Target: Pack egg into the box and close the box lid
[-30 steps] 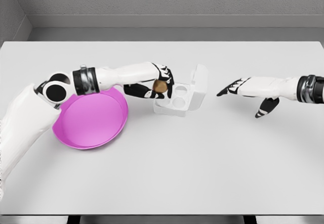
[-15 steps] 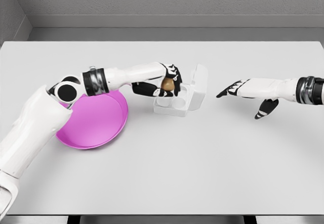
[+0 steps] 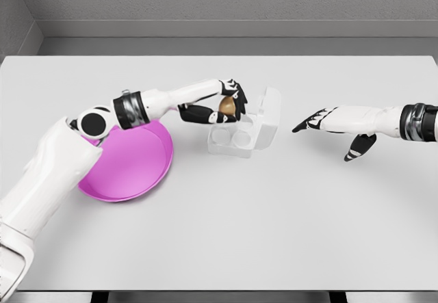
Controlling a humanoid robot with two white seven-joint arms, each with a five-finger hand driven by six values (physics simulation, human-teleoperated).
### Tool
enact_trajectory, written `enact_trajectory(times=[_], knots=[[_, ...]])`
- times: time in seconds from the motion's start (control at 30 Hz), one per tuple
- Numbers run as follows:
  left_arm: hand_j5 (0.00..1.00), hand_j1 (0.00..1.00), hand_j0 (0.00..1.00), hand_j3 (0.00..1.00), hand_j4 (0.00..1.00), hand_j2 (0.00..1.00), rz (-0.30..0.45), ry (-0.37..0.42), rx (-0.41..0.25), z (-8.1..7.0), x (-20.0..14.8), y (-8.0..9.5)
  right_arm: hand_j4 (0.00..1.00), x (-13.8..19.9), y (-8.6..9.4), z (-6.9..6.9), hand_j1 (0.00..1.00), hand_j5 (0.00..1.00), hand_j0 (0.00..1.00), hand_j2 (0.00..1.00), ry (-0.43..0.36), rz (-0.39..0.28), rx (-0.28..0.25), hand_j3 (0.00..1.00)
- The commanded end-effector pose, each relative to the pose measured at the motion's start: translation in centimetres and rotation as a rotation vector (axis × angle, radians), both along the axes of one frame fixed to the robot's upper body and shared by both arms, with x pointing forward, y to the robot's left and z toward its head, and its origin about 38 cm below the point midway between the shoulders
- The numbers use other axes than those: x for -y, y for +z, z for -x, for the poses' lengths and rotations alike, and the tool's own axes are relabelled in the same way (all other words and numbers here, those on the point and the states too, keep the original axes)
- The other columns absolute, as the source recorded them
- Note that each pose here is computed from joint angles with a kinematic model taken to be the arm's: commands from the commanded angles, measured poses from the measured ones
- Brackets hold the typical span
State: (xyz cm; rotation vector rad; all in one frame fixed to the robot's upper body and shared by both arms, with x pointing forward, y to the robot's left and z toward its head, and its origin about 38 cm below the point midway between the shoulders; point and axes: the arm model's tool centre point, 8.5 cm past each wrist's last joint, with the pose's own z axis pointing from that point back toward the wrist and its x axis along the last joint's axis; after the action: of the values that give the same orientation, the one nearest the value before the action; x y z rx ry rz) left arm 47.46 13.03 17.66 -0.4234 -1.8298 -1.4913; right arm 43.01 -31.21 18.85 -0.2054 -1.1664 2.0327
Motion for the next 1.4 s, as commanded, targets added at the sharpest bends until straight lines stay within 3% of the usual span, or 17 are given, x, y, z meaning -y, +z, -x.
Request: enact_trajectory(times=[0.0, 0.4, 0.8, 1.07, 1.2, 1.37], knots=[[0.30, 0.30, 0.30, 0.30, 0.30, 0.30, 0.030, 0.012, -0.033, -0.3, 0.2, -0.4, 1.00, 0.0, 0.0, 0.0, 1.00, 1.00, 1.00, 1.00, -0.001, -0.004, -0.002, 1.00], [0.29, 0.29, 0.29, 0.29, 0.29, 0.29, 0.061, 0.019, -0.097, -0.7, 2.3, -2.0, 1.00, 0.0, 0.0, 0.0, 1.00, 1.00, 1.00, 1.00, -0.001, -0.004, -0.002, 1.00], [0.28, 0.28, 0.28, 0.28, 0.28, 0.28, 0.114, 0.061, -0.124, -2.1, 2.8, -1.6, 1.00, 0.0, 0.0, 0.0, 1.00, 1.00, 1.00, 1.00, -0.002, -0.003, -0.002, 1.00], [0.28, 0.28, 0.28, 0.28, 0.28, 0.28, 0.162, 0.141, -0.225, -3.1, 1.9, -3.8, 1.00, 0.0, -0.1, 0.0, 1.00, 1.00, 1.00, 1.00, -0.002, -0.003, -0.005, 1.00], [0.28, 0.28, 0.28, 0.28, 0.28, 0.28, 0.195, 0.137, -0.229, -3.1, 2.8, -3.5, 1.00, -0.1, -0.3, 0.1, 1.00, 1.00, 1.00, 1.00, 0.001, -0.001, -0.009, 1.00], [0.29, 0.29, 0.29, 0.29, 0.29, 0.29, 0.199, 0.155, -0.266, -3.0, 3.3, -4.7, 1.00, -0.2, -0.3, 0.1, 1.00, 1.00, 1.00, 1.00, 0.001, -0.003, -0.009, 1.00]])
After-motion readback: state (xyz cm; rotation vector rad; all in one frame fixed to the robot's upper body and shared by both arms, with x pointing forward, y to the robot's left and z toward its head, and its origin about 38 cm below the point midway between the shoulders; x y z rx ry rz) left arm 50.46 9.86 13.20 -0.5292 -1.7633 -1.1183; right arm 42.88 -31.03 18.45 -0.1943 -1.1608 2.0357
